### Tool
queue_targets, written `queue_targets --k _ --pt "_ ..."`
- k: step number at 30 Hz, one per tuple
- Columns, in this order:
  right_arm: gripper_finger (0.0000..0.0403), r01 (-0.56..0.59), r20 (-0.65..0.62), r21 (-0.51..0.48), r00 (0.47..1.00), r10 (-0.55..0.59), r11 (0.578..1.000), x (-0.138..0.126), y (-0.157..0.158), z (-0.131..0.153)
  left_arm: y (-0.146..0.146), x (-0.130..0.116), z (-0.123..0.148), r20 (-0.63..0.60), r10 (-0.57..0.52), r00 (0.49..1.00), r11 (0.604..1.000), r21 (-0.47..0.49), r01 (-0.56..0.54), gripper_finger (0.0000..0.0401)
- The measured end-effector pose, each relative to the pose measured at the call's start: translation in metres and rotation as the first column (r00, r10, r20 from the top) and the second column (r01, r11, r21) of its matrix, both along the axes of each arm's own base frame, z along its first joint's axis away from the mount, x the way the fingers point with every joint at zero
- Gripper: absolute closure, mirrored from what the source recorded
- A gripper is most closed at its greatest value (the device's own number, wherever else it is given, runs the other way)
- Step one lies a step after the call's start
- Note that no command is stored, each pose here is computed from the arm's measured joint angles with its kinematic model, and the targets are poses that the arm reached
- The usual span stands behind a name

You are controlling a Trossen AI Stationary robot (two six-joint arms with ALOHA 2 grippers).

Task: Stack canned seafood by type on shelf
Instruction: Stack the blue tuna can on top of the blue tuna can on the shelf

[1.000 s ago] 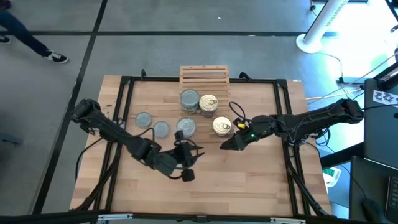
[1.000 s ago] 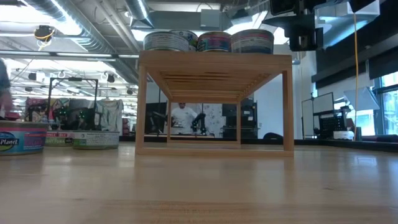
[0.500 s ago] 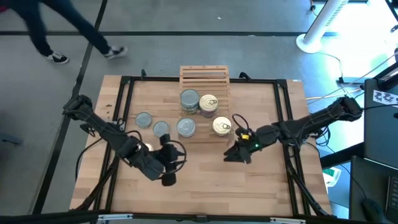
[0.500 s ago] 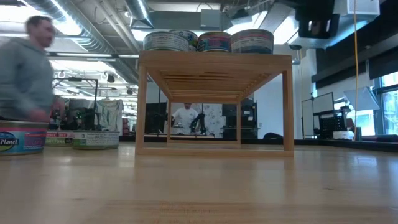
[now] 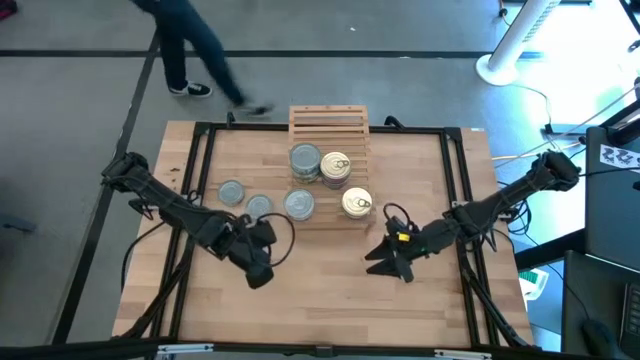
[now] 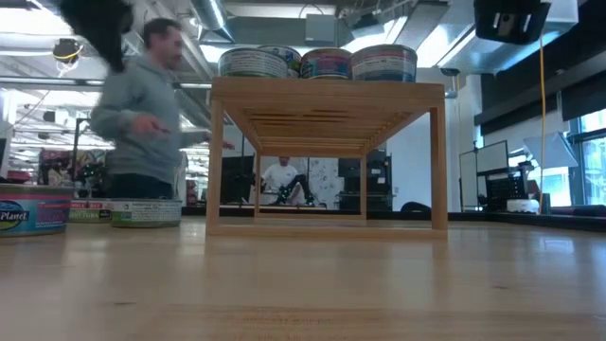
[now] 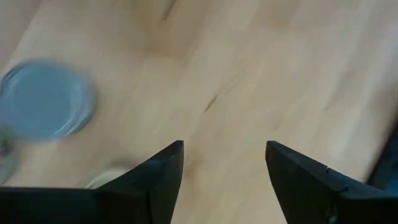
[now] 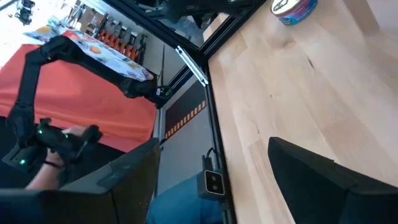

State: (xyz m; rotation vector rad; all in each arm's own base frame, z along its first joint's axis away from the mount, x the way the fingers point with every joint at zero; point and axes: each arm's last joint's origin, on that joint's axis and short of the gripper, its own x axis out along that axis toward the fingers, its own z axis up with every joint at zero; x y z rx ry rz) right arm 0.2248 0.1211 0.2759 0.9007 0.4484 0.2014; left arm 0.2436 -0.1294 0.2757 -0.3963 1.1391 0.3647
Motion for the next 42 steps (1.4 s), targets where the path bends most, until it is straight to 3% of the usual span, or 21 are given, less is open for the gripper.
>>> queue_targets --k 6,15,20,31,42 --pt "0.0104 0.001 0.025 -0.076 1.000 0.001 0.997 -0.006 0.009 -0.001 0.004 -0.017 -0.020 -0.163 -0.009 0.987 0.997 0.069 0.020 0.0188" --pt "0.0104 0.041 -0.020 -0.179 0.999 -0.045 0.983 -0.015 0.017 -0.009 -0.011 -0.040 -0.052 -0.235 -0.061 0.970 0.991 0.098 0.086 0.0208" --pt "0.0104 0.077 -0.055 -0.232 0.994 -0.092 0.970 -0.016 0.014 -0.014 -0.013 -0.054 -0.069 -0.273 -0.015 0.962 0.991 0.124 0.051 0.0217" --pt "0.0104 0.095 -0.057 -0.246 0.992 -0.112 0.965 -0.017 0.013 -0.015 -0.014 -0.072 -0.096 -0.303 -0.046 0.952 0.984 0.153 0.096 0.0244" --pt "0.0104 0.103 -0.054 -0.248 0.991 -0.120 0.963 -0.016 0.013 -0.015 -0.012 -0.073 -0.109 -0.255 -0.059 0.965 0.981 0.163 0.103 0.0258"
